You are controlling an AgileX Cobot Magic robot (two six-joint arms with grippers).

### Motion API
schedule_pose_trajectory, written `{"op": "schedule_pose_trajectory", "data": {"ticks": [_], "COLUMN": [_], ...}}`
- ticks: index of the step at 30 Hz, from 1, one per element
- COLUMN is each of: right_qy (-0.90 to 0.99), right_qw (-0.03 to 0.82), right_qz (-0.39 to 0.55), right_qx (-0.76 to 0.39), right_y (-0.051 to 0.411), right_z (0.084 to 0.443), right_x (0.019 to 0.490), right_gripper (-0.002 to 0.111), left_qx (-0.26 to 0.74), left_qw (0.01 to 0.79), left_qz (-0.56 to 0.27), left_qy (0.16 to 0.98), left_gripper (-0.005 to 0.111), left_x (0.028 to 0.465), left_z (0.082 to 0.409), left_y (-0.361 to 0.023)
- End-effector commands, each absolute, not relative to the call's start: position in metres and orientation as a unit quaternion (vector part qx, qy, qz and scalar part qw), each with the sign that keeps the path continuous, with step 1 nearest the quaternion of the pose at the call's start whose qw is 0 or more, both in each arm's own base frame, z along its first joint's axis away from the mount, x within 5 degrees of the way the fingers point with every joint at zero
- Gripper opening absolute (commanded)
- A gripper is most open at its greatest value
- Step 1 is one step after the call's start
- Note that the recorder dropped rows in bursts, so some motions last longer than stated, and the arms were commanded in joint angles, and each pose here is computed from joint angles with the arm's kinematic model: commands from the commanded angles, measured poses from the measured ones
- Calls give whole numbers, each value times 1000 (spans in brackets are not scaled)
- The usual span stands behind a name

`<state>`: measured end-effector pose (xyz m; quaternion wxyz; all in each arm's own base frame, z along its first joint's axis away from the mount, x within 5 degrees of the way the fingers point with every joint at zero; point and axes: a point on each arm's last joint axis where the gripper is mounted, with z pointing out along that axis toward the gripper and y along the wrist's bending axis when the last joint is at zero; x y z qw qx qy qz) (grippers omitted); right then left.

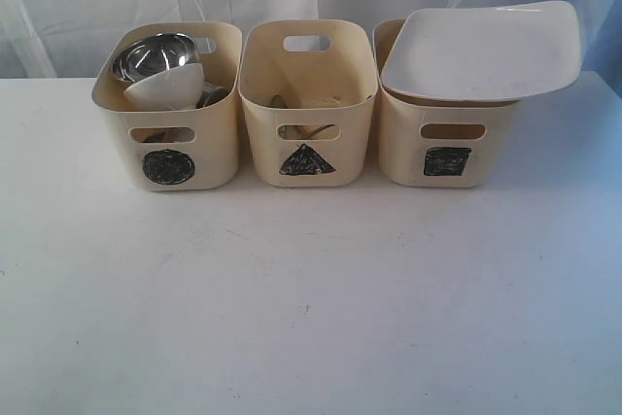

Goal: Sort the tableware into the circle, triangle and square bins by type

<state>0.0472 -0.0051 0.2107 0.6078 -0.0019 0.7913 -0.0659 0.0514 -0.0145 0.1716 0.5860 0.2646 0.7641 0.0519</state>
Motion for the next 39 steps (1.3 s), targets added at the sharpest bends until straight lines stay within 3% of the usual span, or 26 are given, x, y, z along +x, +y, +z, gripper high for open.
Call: {"op": "schedule_pose_trajectory", "data": {"ticks": [1,14,39], "right_qy": [792,798,792], "right_qw": [606,599,607], "right_qz": [-70,-65,-52], "right_qx": [-5,16,33], "right_y": [-6,-8,-8], "right_z": [199,180,182], "right_x": [50,52,53], "right_gripper": [0,0,0], "left_qx": [264,264,264], "left_qw": [587,587,587], "left_qz": [49,49,49], "left_qy": [763,763,763], "left_gripper": [0,0,0], "left_x": [51,51,51], "left_z": [171,171,171], "left_y": [-15,-15,-15]}}
